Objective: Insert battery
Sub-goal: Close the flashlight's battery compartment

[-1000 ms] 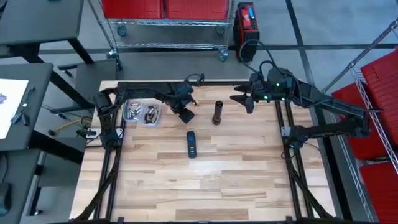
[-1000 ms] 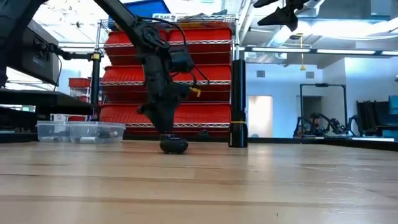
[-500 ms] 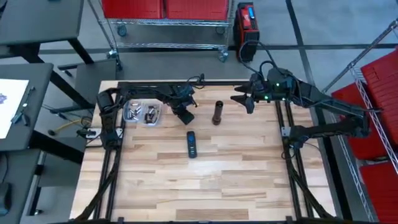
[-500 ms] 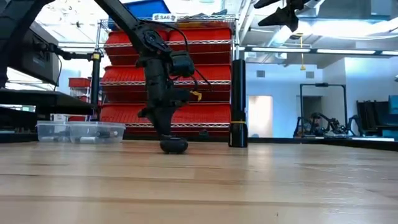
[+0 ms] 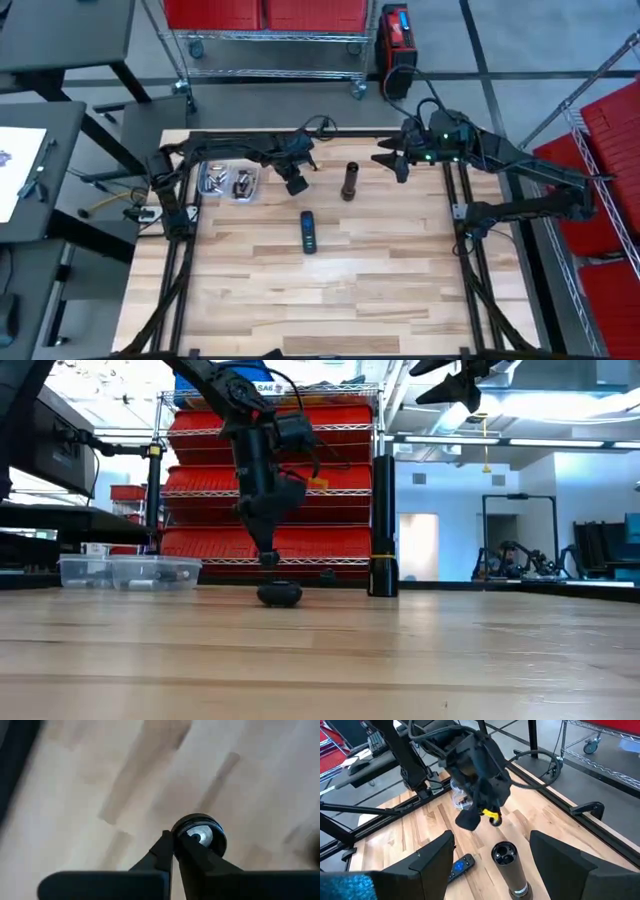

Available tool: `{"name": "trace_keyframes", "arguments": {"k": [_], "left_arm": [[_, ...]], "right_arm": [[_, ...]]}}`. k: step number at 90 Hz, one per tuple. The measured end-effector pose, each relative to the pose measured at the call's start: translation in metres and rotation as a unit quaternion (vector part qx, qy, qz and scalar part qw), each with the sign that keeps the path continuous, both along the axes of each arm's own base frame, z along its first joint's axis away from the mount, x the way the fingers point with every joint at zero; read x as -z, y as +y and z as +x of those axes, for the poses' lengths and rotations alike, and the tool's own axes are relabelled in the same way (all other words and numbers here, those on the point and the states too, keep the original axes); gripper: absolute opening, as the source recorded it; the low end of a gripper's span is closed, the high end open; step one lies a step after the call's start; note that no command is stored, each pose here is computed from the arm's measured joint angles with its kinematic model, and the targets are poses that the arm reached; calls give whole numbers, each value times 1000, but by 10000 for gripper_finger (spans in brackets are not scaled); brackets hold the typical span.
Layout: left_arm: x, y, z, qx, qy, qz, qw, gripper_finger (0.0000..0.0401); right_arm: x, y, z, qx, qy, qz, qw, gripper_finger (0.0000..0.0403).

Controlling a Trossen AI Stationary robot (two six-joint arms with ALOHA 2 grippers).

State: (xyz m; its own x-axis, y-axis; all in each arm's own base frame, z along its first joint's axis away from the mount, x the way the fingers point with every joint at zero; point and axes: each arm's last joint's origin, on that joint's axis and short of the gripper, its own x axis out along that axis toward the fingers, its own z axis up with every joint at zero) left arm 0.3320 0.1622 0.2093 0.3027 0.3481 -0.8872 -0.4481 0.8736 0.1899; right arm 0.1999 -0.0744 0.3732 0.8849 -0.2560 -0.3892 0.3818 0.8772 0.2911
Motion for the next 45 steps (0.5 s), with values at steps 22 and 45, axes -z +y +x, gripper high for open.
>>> {"name": "trace_keyframes", "arguments": {"k": [22,45], "left_arm": [[-33,-13,-5,26,-71,-18,997,0],[-147,-35,-34,94,-284,39,953,0]], "right_arm": [[1,0,-1,0,6,3,1000,248],[-10,-2,7,-14,-46,-53,997,248]]}}
